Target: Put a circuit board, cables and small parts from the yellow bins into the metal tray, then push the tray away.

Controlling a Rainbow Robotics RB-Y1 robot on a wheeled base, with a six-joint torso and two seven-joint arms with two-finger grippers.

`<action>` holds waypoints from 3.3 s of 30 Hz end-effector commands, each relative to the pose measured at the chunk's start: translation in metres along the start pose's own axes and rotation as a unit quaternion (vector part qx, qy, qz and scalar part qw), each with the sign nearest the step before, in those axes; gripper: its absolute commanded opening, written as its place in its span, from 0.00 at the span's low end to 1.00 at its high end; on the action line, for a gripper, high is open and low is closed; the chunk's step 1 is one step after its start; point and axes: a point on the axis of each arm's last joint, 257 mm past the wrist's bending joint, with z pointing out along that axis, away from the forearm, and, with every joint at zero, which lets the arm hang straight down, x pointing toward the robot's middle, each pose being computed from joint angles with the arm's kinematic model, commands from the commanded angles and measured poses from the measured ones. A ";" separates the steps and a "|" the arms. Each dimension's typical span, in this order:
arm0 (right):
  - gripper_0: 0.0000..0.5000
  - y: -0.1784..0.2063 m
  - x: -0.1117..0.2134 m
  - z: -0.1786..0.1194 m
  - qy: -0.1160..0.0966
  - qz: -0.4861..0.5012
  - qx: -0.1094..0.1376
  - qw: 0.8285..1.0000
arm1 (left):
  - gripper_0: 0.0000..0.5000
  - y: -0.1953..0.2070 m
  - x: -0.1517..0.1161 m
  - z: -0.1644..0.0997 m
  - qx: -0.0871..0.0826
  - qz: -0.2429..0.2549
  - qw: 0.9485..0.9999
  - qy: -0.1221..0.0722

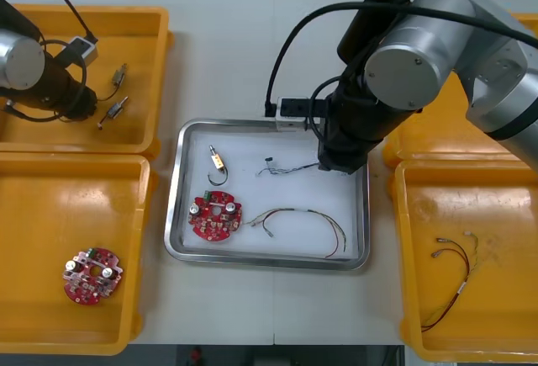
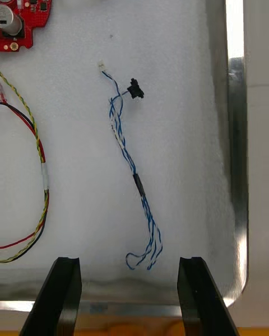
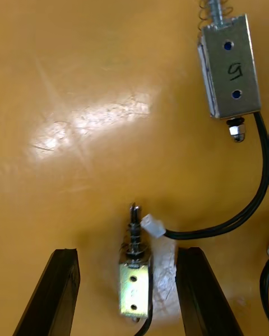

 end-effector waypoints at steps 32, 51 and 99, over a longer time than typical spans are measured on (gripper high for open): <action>1.00 -0.020 0.163 -0.114 0.000 0.585 0.125 0.802 | 0.00 -0.002 -0.004 0.001 0.045 -0.035 0.998 0.004; 1.00 -0.007 0.233 -0.129 -0.010 0.688 0.132 0.714 | 0.00 0.038 -0.050 -0.125 0.105 -0.096 0.990 -0.002; 1.00 0.020 0.258 -0.116 0.028 0.641 0.125 0.757 | 0.00 -0.207 -0.062 -0.161 0.058 -0.369 0.927 0.018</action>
